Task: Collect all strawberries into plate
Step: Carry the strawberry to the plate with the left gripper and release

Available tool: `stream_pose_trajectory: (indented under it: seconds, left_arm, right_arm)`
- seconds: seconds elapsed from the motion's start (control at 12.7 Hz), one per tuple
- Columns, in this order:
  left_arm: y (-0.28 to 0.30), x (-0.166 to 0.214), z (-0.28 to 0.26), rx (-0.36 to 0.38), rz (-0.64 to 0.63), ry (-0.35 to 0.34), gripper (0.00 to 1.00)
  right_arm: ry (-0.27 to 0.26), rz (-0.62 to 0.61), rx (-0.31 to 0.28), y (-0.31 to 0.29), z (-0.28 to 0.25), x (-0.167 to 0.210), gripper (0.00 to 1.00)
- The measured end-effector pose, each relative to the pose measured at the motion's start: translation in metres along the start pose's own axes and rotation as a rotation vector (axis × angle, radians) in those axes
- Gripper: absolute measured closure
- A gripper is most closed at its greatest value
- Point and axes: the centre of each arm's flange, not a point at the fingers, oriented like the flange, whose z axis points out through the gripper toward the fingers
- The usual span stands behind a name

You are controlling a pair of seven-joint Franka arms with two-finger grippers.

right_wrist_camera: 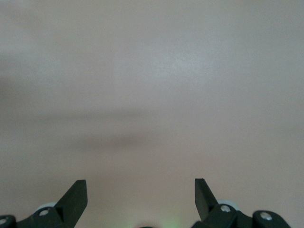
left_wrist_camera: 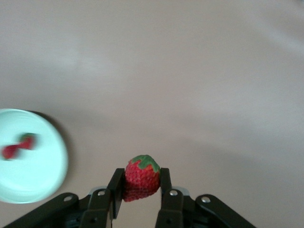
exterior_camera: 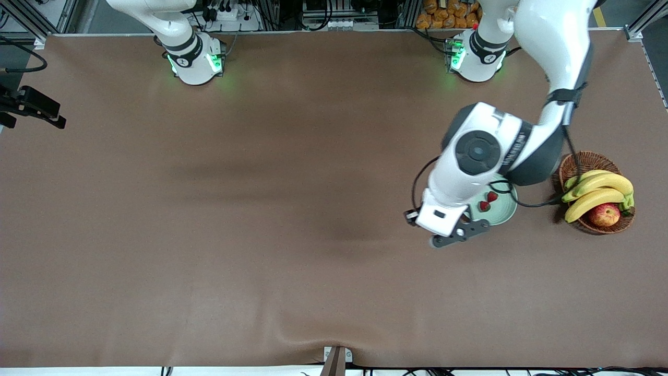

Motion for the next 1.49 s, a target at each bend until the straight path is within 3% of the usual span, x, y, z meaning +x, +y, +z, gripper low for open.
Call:
stream_pose_trajectory:
  seconds: [0.24, 0.55, 0.79, 1.02, 1.1, 1.26, 1.49]
  left_arm:
    - [-0.077, 0.023, 0.02, 0.087, 0.078, -0.121, 0.65]
    - [-0.176, 0.033, 0.097, 0.114, 0.124, -0.25, 0.65]
    - [-0.211, 0.017, 0.167, 0.062, 0.084, -0.222, 0.65]
    - [-0.224, 0.007, 0.195, 0.038, 0.057, -0.233, 0.65]
    - [-0.219, 0.007, 0.193, 0.034, 0.061, -0.226, 0.59]
    - [-0.21, 0.014, 0.172, 0.026, 0.071, -0.192, 0.37]
    - [-0.193, 0.023, 0.083, 0.055, 0.092, -0.166, 0.04]
  right_arm:
    - [0.003, -0.001, 0.007, -0.001, 0.001, 0.002, 0.0]
    - [0.022, -0.003, 0.013, -0.002, 0.003, 0.006, 0.0]
    - [0.023, -0.003, 0.013, -0.002, 0.005, 0.008, 0.0]
    - [0.023, -0.004, 0.013, -0.002, 0.005, 0.008, 0.0]
    - [0.023, -0.004, 0.013, -0.003, 0.005, 0.008, 0.0]
    - [0.025, -0.005, 0.013, -0.003, 0.004, 0.008, 0.0]
    - [0.038, -0.007, 0.013, -0.004, 0.003, 0.01, 0.0]
